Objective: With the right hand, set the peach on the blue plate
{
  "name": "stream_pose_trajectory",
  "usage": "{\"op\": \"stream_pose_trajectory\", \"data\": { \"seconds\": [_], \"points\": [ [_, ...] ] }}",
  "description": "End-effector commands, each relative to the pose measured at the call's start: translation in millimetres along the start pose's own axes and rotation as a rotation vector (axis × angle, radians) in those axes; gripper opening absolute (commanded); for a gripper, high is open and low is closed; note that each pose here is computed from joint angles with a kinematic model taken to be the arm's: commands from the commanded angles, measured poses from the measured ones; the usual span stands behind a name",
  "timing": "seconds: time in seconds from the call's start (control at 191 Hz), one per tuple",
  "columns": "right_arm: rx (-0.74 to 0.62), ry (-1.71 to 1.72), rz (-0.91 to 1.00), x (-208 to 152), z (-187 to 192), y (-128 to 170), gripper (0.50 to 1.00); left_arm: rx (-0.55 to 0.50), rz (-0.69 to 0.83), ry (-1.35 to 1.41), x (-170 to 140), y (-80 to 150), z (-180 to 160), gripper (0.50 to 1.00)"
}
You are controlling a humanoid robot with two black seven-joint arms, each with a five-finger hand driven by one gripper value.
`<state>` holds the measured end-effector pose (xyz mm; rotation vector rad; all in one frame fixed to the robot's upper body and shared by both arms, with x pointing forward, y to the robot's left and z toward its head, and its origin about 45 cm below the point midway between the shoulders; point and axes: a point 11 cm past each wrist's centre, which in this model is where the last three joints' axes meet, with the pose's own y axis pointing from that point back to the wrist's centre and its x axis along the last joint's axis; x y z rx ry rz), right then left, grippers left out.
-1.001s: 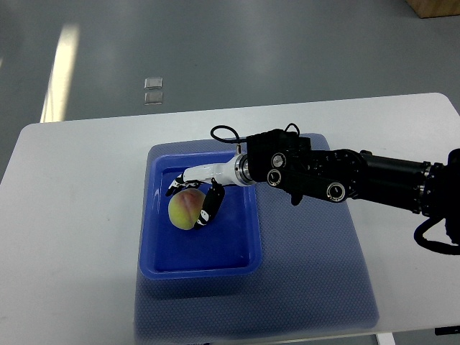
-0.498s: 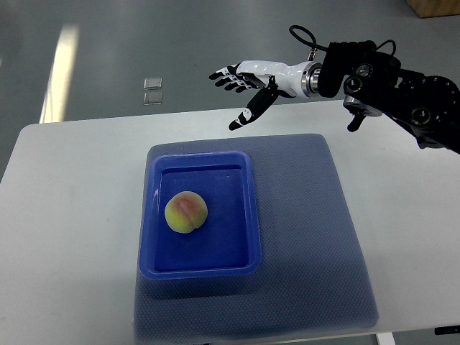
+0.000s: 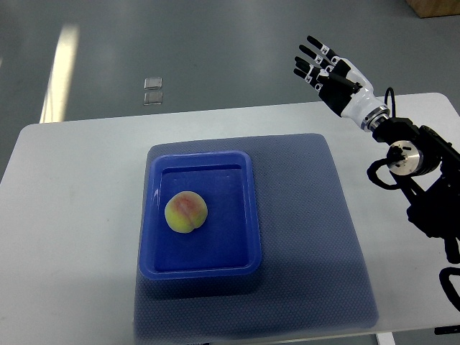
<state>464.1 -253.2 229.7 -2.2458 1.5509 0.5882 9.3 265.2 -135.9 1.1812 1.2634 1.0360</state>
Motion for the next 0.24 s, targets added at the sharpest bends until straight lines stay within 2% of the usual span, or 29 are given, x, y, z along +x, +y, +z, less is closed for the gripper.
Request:
{"op": "stream_pose_trajectory", "data": {
  "seconds": [0.0, 0.094, 0.231],
  "points": [
    [0.067, -0.179, 0.115, 34, 7, 12, 0.93, 0.0, -0.001, 0.0, 0, 0, 0, 1.0],
    [0.127, -0.27, 0.153, 45, 10, 18, 0.93, 0.0, -0.002, -0.002, -1, 0, 0, 1.0],
    [0.134, -0.307, 0.14, 44, 19, 20, 0.93, 0.0, -0.002, -0.002, -1, 0, 0, 1.0]
  ]
}}
